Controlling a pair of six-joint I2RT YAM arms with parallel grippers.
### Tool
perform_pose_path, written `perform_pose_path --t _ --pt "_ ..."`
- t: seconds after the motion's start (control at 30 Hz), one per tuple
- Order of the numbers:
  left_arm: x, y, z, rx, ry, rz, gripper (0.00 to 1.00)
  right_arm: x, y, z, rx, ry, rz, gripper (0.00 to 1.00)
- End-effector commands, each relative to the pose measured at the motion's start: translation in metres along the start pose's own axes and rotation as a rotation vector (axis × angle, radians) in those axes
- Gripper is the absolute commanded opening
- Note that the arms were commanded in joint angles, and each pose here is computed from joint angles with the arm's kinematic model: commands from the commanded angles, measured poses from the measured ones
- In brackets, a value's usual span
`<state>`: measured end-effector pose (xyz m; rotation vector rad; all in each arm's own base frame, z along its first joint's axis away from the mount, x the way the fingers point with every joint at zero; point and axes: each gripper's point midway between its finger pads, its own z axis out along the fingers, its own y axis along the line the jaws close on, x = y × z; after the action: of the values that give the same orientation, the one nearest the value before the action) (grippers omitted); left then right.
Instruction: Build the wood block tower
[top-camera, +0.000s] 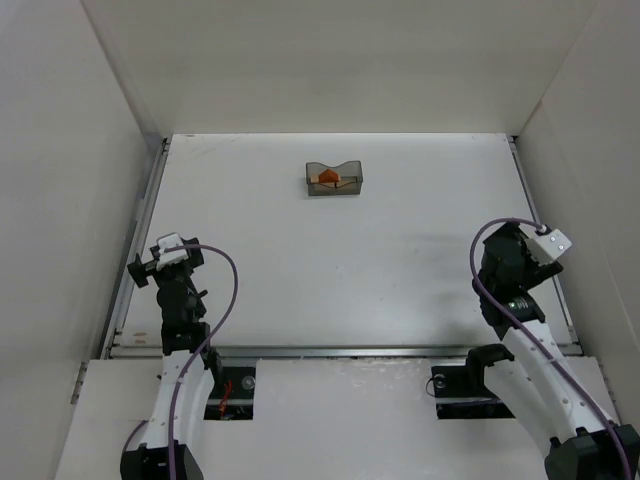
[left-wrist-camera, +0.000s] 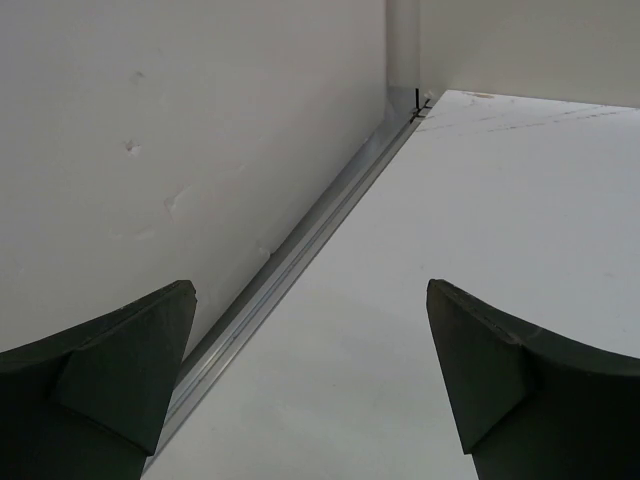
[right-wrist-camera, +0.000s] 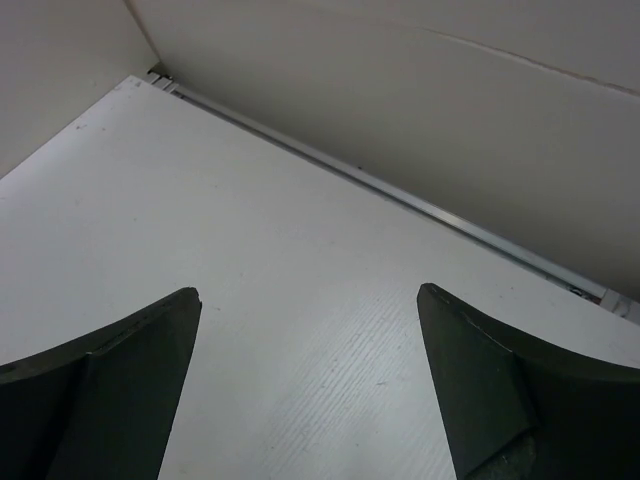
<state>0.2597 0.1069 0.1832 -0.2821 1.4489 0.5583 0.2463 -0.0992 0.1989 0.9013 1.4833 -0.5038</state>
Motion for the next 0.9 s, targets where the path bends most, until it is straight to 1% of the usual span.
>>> perform_pose_path --t 0.0,0.07,0.1,0.13,0.17,0.2,0.23,0.27,0.3,0.33,0.37,0.4,0.43,0.47,0.5,0.53,0.57,0.6,0.63,0.67,0.7,0.73,0.77,0.8,0.83,0.87 --pt "-0.019 0.002 0.003 -0.006 -0.058 -0.037 1.0 -0.025 0.012 -0.001 -0.029 -0.024 0.063 0.94" --pt "-0.019 0.002 0.003 -0.006 -0.058 -0.037 1.0 -0.029 0.027 -0.003 -0.107 -0.008 0.026 0.94" --pt "-0.019 0.002 0.003 -0.006 -0.058 -0.037 1.0 -0.028 0.05 -0.009 -0.238 0.023 0.004 0.94" --pt "-0.019 0.002 0.003 -0.006 -0.058 -0.037 1.0 -0.038 0.069 -0.012 -0.325 0.015 -0.005 0.94" --pt "-0.019 0.002 0.003 -0.006 -0.058 -0.037 1.0 -0.034 0.086 -0.014 -0.403 0.032 -0.051 0.94" --pt "-0.019 0.002 0.003 -0.006 -0.058 -0.037 1.0 -0.03 0.108 -0.023 -0.538 0.051 -0.122 0.94" --pt "-0.019 0.002 0.003 -0.006 -0.058 -0.037 1.0 -0.03 0.119 -0.025 -0.581 0.058 -0.137 0.94" --pt "-0.019 0.002 0.003 -0.006 -0.058 -0.037 1.0 -0.041 0.132 -0.027 -0.614 0.054 -0.126 0.94" --pt "-0.019 0.002 0.003 -0.006 -0.058 -0.037 1.0 -0.029 0.144 -0.021 -0.629 0.088 -0.185 0.96" --pt "-0.019 0.002 0.003 -0.006 -0.058 -0.037 1.0 -0.028 0.161 -0.023 -0.69 0.104 -0.213 0.96" --pt "-0.019 0.002 0.003 -0.006 -0.058 -0.037 1.0 -0.047 0.179 -0.024 -0.731 0.084 -0.223 0.96" --pt "-0.017 0.001 0.003 -0.005 -0.05 -0.034 1.0 -0.026 0.199 -0.02 -0.763 0.138 -0.299 0.96" --pt "-0.017 0.001 0.003 -0.005 -0.05 -0.034 1.0 -0.023 0.215 -0.022 -0.821 0.14 -0.369 0.96" --pt "-0.022 0.002 0.004 -0.007 -0.059 -0.038 1.0 -0.046 0.243 -0.027 -0.874 0.102 -0.382 0.96" --pt "-0.024 -0.001 0.005 0.016 -0.06 -0.014 1.0 -0.037 0.257 -0.029 -0.912 0.127 -0.451 0.96" --pt "-0.033 -0.012 0.007 0.095 -0.052 0.035 1.0 -0.002 0.276 -0.02 -0.954 0.176 -0.593 0.97" --pt "-0.041 -0.019 0.008 0.146 -0.056 0.067 1.0 0.01 0.296 -0.03 -1.054 0.206 -0.641 0.99" --pt "-0.052 -0.027 0.008 0.202 -0.07 0.103 1.0 -0.007 0.322 -0.04 -1.125 0.213 -0.675 0.99" --pt "-0.074 -0.037 0.009 0.287 -0.094 0.147 1.0 0.041 0.344 -0.042 -1.221 0.313 -0.758 0.99" --pt "-0.085 -0.042 0.009 0.321 -0.097 0.149 1.0 0.05 0.357 -0.041 -1.253 0.351 -0.768 0.99" --pt "-0.093 -0.045 0.011 0.341 -0.094 0.137 1.0 0.024 0.389 -0.046 -1.295 0.298 -0.733 0.99" --pt "-0.095 -0.05 0.015 0.361 -0.071 0.134 1.0 0.074 0.396 -0.038 -1.304 0.416 -0.786 0.99" --pt "-0.109 -0.054 0.018 0.393 -0.072 0.135 1.0 0.082 0.407 -0.036 -1.328 0.427 -0.793 0.99" --pt "-0.109 -0.058 0.02 0.414 -0.057 0.158 1.0 0.089 0.42 -0.042 -1.376 0.436 -0.784 0.99" --pt "-0.108 -0.063 0.024 0.44 -0.039 0.183 1.0 0.074 0.441 -0.041 -1.398 0.382 -0.752 0.99" --pt "-0.106 -0.07 0.033 0.469 -0.006 0.211 1.0 0.103 0.446 -0.035 -1.407 0.422 -0.766 0.98"
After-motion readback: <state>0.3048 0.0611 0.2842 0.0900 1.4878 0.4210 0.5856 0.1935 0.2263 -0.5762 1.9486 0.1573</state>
